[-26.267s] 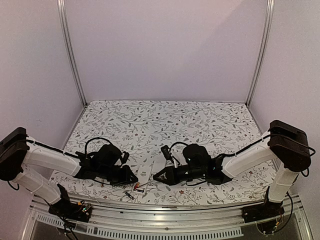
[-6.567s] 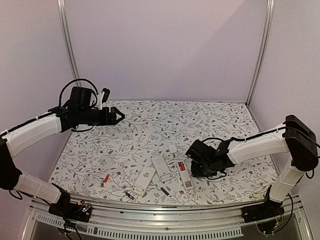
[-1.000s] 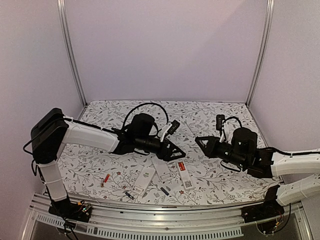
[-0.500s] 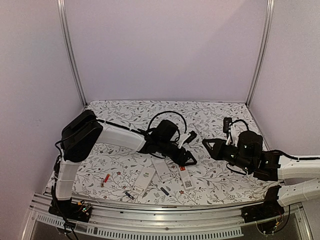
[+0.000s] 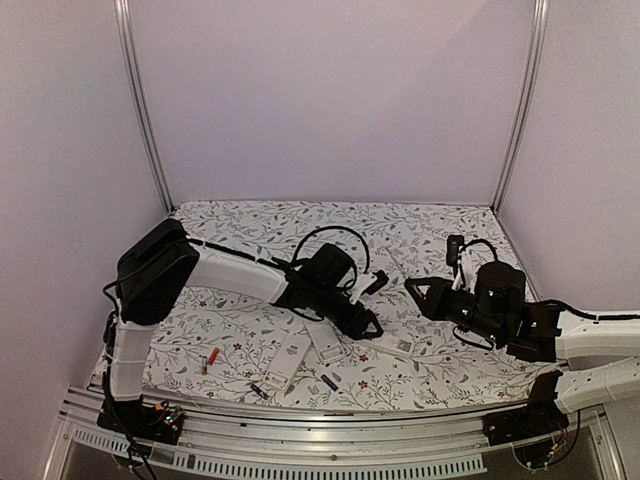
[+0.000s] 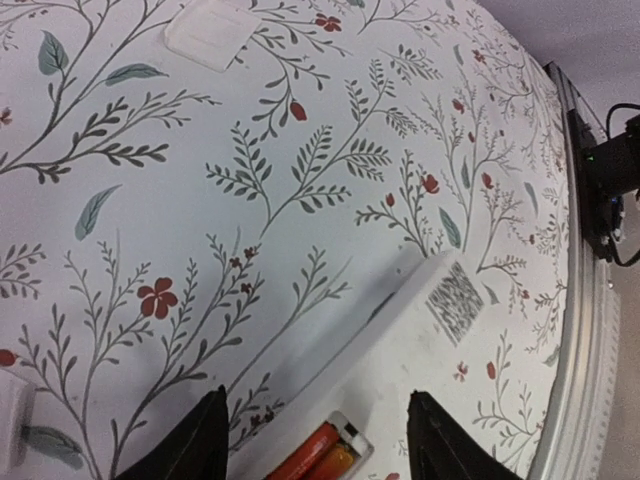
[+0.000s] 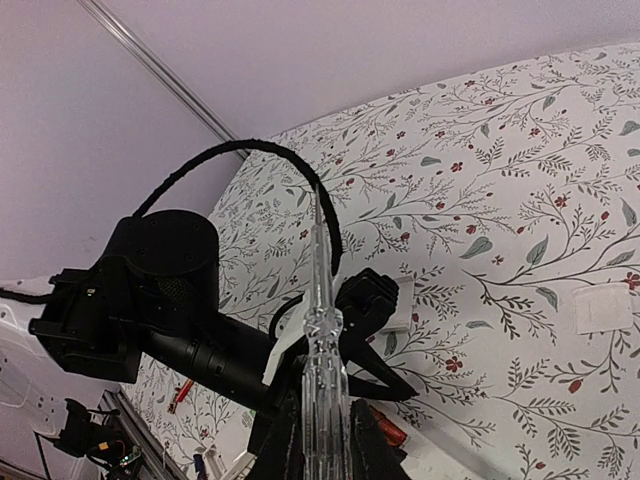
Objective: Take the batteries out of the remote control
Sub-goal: Adjust the remote control without the battery cover at the center of the board, then hold the remote control without the battery cover at the center of the board.
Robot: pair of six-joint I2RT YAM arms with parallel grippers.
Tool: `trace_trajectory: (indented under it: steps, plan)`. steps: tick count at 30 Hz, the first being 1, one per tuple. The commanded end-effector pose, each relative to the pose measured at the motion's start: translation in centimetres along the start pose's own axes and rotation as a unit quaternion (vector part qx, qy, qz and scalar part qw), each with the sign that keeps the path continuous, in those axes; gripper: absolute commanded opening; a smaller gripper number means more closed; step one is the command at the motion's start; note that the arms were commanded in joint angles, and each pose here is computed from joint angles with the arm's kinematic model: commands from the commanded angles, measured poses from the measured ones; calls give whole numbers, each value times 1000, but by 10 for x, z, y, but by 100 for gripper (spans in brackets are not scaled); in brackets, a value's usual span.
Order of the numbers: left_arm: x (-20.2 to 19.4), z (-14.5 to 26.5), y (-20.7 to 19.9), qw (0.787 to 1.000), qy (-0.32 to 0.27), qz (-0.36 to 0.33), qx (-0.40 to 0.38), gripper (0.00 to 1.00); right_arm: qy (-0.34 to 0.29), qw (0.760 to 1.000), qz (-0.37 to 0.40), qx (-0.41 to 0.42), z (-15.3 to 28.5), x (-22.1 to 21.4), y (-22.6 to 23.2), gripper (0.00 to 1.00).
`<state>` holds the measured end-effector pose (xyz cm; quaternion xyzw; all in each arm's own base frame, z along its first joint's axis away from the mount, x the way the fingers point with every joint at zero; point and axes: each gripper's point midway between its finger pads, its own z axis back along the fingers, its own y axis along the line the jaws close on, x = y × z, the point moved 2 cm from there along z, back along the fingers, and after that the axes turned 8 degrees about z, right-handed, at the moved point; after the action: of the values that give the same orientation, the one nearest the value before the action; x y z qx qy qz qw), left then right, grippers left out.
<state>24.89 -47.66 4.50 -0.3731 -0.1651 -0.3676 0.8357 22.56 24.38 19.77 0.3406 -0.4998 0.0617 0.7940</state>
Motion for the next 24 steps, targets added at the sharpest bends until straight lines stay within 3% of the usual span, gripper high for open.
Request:
trace_trajectory:
  steps: [1,8,15,24]
  plan:
    - [-30,12,-12,999,41,0,0,60,1,1000,-4,-12,1,-1,-6,2]
    - [-41,25,-15,1000,28,-9,5,62,18,999,2,-29,1,-4,-9,2]
    - [-44,29,-15,998,10,-43,40,64,121,989,21,-83,2,-32,-23,1]
    - [-51,28,-20,989,-15,-107,97,60,229,970,-5,-80,11,-71,-26,1]
